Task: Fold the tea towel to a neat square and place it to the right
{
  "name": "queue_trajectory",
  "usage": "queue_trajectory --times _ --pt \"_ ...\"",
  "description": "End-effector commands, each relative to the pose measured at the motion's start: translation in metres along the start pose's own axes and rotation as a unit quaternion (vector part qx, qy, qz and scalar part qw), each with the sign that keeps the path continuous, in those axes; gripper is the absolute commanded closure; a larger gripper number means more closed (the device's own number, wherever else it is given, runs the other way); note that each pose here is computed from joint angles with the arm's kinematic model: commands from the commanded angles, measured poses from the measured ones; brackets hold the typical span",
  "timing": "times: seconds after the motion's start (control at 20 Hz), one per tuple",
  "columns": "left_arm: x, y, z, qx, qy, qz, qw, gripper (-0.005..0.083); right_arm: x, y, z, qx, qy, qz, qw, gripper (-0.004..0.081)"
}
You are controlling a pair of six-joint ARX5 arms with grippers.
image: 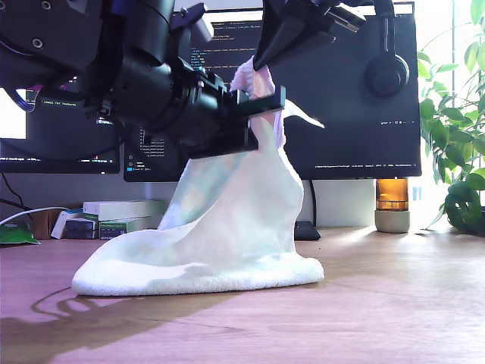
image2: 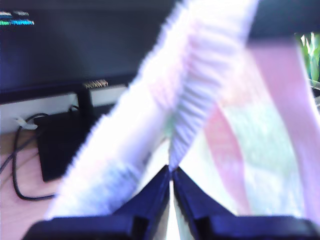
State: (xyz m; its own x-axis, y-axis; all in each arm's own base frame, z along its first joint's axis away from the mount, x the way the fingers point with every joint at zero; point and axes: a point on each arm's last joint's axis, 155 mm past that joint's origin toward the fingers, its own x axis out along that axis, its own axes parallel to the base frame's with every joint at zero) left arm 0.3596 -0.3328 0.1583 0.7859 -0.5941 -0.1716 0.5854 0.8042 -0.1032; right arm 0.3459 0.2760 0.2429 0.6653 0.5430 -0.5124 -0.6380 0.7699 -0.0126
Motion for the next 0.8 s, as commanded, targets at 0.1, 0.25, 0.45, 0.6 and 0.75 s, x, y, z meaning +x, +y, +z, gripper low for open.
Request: queue_trajectory --times 0.1,0.25,0.45,0.6,0.75 --pt "-0.005 -0.005 -0.004 0.015 0.024 -0.011 1.0 0.0797 -0.001 -0.001 0.003 -0.001 -0.005 -0.002 1.0 0.0783" --pt "-0.015 -0.003 -0.001 0.041 0.04 -0.01 0.998 0.0797 -0.001 -0.001 -0.01 -0.001 0.022 0.0 1.0 0.0783" --pt "-0.027 0.0 -0.01 0.069 0.077 -0.008 0.995 0.0797 -0.003 0.0 -0.03 -0.004 0.061 0.003 0.998 0.0783" --pt "-0.038 0.001 -0.017 0.091 0.107 -0.01 0.99 0.0797 -0.004 0.002 -0.041 -0.014 0.083 0.007 0.996 0.0783" --pt "-0.056 -0.003 -0.022 0.101 0.142 -0.03 0.984 0.0797 -0.006 0.002 -0.052 -0.015 0.105 0.009 0.994 0.0783"
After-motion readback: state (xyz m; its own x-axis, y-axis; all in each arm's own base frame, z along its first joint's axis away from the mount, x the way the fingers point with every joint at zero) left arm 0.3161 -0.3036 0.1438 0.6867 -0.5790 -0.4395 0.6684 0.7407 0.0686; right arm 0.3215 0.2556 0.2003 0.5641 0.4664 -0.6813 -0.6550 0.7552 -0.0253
